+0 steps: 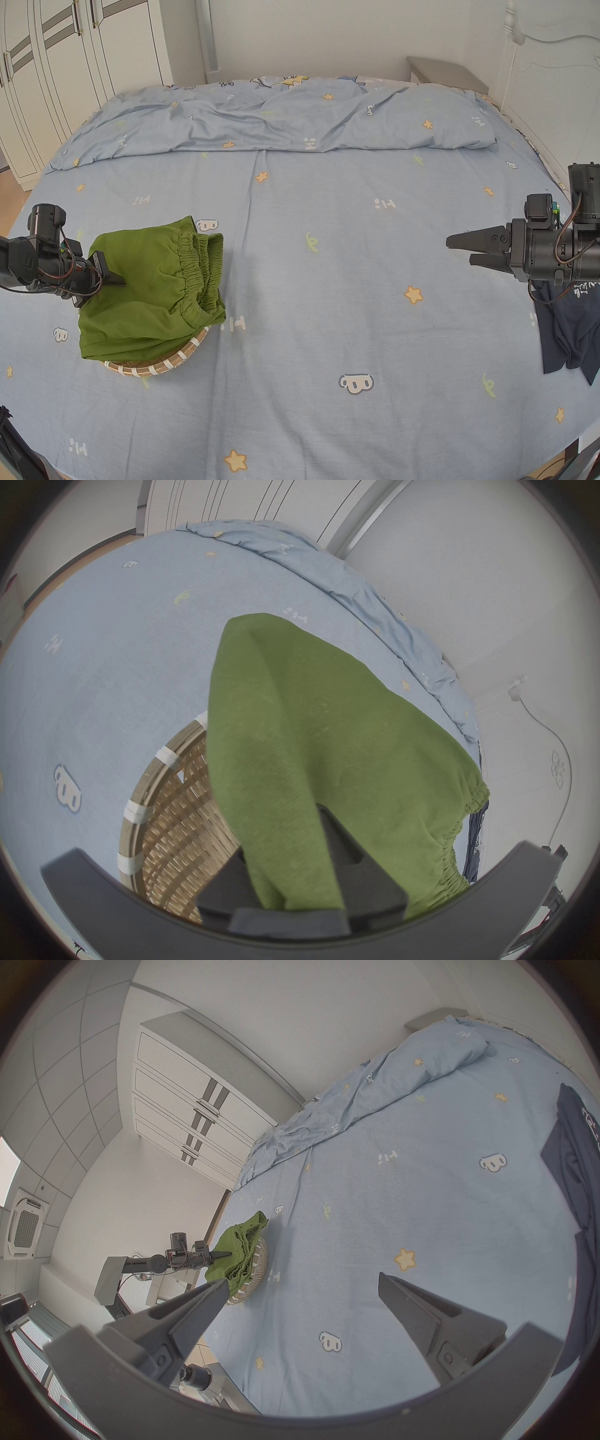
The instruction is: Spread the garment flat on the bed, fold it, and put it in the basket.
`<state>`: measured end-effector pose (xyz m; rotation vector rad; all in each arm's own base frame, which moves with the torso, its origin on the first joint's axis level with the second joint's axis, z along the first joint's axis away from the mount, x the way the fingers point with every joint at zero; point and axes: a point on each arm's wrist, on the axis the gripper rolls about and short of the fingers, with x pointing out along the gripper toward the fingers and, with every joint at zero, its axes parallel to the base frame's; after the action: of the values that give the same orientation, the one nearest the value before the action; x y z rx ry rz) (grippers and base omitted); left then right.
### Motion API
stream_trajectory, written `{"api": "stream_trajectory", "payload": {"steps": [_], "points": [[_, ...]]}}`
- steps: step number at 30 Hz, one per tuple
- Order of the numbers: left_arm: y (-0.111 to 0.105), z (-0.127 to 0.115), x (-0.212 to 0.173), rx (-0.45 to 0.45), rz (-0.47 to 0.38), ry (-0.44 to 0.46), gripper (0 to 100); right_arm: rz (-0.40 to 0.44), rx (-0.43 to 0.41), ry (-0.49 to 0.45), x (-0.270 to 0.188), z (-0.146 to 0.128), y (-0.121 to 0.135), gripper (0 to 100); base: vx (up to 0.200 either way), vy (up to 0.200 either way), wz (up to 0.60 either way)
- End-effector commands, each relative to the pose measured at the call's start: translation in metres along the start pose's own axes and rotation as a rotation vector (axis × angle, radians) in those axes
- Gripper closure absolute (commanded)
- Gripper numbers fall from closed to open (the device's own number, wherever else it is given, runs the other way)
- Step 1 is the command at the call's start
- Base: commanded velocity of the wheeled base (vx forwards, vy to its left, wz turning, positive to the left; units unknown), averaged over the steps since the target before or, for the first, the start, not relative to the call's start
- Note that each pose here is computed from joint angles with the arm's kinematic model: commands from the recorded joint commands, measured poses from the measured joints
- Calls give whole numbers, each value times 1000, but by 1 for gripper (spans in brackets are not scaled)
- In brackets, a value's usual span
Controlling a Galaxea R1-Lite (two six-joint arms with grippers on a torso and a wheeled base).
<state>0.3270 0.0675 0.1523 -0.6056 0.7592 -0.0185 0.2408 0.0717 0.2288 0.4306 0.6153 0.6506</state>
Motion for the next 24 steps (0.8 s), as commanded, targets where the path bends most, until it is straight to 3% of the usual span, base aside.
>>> {"api": "stream_trajectory", "payload": {"steps": [1,9,12,14,17,20,24], "points": [[-3,8,2,-5,12,11,0,1,-1,1,0,0,0,0,0,0,0],[-20,14,-31,21,-6,-51,0,1,-2,-2,0,0,0,0,0,0,0],[-35,14,-68,43,1,-116,0,-2,-1,-7,-1,1,0,0,0,0,0],[-36,13,-69,44,3,-116,0,-2,-1,-7,-1,1,0,0,0,0,0],[-55,5,-115,89,2,-169,0,-6,-7,-8,0,0,1,0,0,0,0],[-74,-8,-144,125,-36,-182,0,-10,-8,-6,-1,-1,1,0,0,0,0],[-102,-58,-203,201,-100,-134,0,-25,-52,-28,-24,-22,15,0,0,0,0]]}}
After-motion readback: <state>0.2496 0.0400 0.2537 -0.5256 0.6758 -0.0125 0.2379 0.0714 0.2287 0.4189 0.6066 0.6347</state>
